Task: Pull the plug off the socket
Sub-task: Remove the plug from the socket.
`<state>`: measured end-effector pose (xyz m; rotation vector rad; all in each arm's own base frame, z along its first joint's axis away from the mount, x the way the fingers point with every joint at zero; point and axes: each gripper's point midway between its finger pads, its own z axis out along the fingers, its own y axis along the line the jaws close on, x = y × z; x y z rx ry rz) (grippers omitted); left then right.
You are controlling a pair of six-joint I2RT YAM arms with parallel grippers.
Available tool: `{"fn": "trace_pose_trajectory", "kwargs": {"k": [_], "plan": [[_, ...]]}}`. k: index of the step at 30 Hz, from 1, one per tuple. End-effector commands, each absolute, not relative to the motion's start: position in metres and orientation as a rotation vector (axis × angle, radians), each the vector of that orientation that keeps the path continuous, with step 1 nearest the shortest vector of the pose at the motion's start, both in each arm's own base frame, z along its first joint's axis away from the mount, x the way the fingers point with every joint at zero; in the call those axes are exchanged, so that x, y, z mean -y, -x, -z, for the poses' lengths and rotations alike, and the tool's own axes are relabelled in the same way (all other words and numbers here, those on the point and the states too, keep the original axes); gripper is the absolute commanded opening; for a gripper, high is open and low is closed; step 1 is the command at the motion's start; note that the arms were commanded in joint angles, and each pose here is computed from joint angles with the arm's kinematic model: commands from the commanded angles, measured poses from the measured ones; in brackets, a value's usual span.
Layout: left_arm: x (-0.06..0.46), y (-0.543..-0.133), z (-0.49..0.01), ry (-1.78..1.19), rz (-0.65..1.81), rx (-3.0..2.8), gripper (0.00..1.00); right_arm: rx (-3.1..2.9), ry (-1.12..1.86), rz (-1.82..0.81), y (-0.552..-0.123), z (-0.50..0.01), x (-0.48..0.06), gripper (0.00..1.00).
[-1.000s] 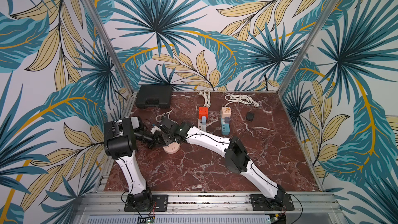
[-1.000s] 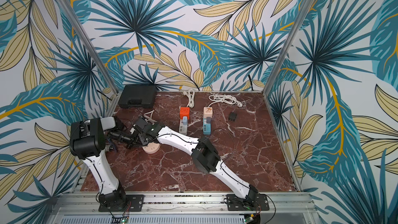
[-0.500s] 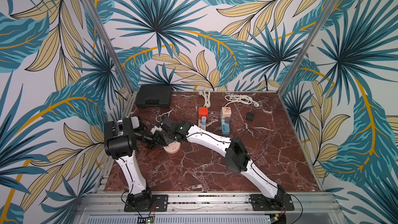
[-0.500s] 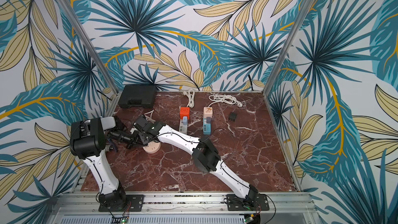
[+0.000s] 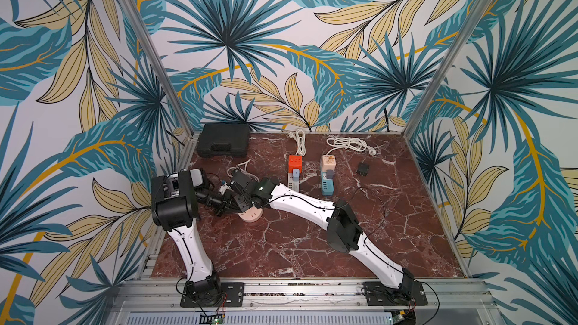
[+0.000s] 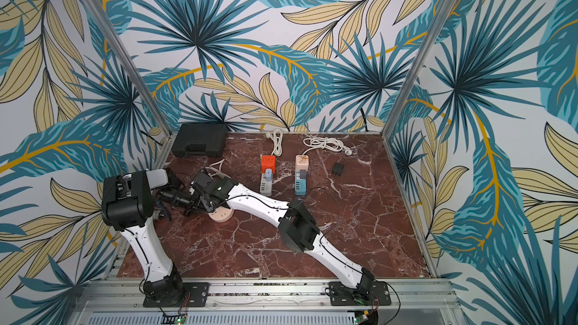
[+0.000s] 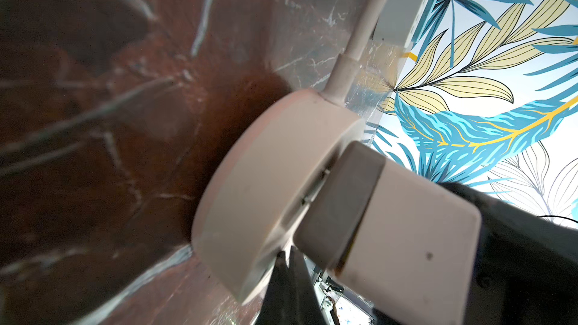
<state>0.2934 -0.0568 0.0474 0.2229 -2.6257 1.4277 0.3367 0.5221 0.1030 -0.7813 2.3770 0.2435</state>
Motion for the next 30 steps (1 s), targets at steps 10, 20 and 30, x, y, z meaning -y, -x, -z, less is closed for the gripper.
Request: {"fn": "trace_pose_trajectory", "kwargs": {"k": [10, 20, 30], "plan": [[0.034, -0.307, -0.010, -0.090, -1.233, 2.806, 0.00, -2.345, 0.669, -0.481, -0.342, -0.155, -0.538, 0.00], [0.056, -0.307, -0.072, 0.076, -1.551, 2.788, 0.00, -2.416, 0.277, -0.565, -0.361, -0.151, -0.530, 0.00], [0.044, -0.303, -0.032, -0.014, -1.331, 2.819, 0.00, -2.382, 0.195, -0.557, -0.371, -0.155, -0.528, 0.00]]}}
